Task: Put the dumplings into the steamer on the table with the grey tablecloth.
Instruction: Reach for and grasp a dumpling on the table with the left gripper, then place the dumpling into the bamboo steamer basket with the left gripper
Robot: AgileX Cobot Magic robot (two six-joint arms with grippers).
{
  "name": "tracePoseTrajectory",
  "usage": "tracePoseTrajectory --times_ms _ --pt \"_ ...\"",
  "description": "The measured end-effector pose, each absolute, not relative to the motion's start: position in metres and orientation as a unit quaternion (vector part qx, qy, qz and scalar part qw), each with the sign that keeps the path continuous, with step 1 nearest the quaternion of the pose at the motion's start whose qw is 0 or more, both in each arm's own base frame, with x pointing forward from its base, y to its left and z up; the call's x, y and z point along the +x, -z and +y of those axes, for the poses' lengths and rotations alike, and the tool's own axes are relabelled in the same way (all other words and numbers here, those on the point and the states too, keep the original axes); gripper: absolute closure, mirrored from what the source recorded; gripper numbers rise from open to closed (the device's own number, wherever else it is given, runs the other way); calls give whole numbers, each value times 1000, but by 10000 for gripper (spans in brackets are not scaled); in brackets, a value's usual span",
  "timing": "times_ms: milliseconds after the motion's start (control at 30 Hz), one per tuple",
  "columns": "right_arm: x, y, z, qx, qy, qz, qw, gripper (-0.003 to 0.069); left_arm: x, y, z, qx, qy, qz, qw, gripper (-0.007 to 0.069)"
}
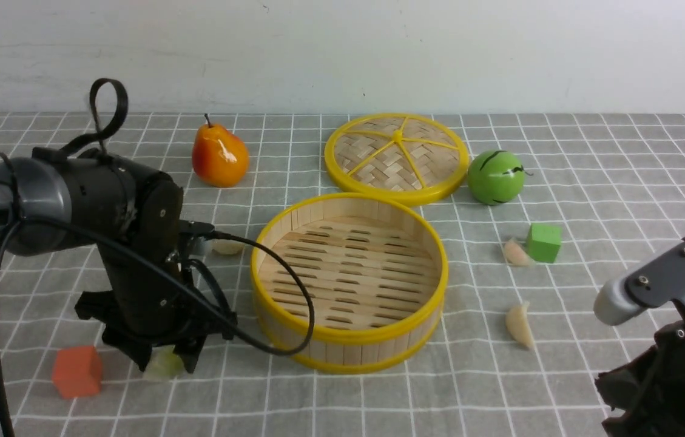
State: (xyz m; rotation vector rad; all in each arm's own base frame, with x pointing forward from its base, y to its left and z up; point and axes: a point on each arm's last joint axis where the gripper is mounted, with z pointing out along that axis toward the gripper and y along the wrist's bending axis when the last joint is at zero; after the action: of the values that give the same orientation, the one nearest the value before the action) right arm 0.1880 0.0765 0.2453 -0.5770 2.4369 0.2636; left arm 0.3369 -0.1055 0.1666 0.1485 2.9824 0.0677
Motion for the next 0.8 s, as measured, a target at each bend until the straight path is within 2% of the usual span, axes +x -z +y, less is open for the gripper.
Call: tracePoseTrajectory --times_ms 100,233,367,500,567,733,800 --pt "188 -245 77 -214 -104 922 307 674 338 -164 -106 50 -23 996 75 363" --pt "188 -246 77 -212 -107 922 307 673 338 -164 -107 44 -14 996 76 364" --pt "189 -246 77 -211 -106 920 313 670 338 -188 -117 9 46 996 78 391" --pt "191 -248 78 -207 -106 915 329 671 350 -241 -139 -13 175 972 153 391" --pt "191 -248 78 -207 -106 915 330 669 361 -258 -148 -15 224 955 197 391" --pt "192 -249 78 -200 -112 915 333 667 392 -257 -162 -16 254 940 229 391" --pt "192 -249 79 -197 -114 914 335 664 413 -238 -170 -13 252 944 212 391"
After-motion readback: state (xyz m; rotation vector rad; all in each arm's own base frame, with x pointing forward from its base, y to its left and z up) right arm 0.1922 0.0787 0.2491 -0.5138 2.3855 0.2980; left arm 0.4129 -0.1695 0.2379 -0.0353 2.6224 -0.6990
